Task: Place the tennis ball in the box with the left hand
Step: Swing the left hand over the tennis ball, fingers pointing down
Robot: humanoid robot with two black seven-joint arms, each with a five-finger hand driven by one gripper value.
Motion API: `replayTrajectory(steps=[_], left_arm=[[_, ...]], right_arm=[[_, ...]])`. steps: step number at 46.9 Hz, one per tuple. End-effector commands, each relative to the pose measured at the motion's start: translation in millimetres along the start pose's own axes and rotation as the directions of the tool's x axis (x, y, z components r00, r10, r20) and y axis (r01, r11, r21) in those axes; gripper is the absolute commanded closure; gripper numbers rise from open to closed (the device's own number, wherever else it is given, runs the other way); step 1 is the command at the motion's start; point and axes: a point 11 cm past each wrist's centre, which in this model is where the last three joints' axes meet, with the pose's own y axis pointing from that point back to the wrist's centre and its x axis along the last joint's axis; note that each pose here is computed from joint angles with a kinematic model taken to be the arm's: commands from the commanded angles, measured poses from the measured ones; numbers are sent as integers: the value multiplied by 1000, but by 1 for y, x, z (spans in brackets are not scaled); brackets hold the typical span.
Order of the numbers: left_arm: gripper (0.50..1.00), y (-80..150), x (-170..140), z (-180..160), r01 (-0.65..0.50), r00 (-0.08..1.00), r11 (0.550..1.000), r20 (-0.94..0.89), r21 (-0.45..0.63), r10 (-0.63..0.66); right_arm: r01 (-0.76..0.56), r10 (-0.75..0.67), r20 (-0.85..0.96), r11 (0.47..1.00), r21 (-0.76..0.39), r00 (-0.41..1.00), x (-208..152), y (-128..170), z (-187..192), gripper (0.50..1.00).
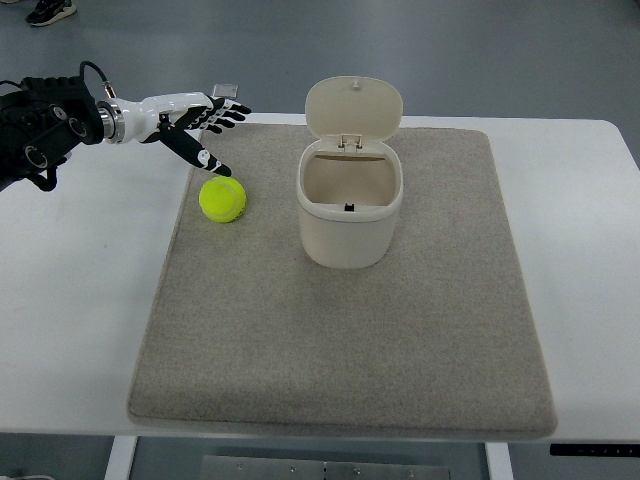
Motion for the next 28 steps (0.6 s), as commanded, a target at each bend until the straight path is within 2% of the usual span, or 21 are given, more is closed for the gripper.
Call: replayTrajectory(steps=[1,12,28], left_arm=[[519,2,5,4,14,999,1000,42,10,-14],[521,12,21,31,67,983,998,169,13,-69],[521,26,-10,36,227,931,973,284,32,-227]], right_arm=[[0,0,1,1000,0,1000,0,0,0,599],[0,0,-1,1000,0,1000,0,0,0,599],[0,0,-1,1000,0,1000,0,0,0,597]])
